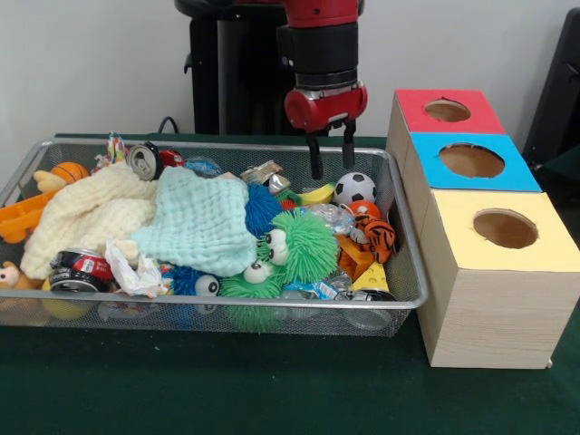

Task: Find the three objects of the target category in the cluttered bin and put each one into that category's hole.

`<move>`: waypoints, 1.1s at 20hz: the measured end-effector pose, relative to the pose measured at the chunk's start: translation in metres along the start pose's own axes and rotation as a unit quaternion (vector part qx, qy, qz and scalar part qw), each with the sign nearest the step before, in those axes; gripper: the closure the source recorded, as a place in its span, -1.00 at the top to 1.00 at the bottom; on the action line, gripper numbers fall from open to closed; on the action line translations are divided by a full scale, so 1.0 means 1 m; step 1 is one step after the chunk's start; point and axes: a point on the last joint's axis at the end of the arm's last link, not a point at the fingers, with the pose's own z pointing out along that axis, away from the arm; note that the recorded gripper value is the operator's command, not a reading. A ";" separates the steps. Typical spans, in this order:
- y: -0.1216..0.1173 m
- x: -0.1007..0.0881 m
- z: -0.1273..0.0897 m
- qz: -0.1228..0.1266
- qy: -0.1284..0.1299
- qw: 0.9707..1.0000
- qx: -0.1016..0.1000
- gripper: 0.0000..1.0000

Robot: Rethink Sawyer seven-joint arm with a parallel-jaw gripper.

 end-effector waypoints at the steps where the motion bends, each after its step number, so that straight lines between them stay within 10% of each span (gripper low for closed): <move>1: 0.000 0.000 0.000 0.004 0.005 1.000 -0.002 1.00; 11: 0.006 0.012 -0.005 0.027 0.084 0.996 -0.023 1.00; 22: 0.014 0.015 -0.002 0.023 0.095 0.995 -0.029 1.00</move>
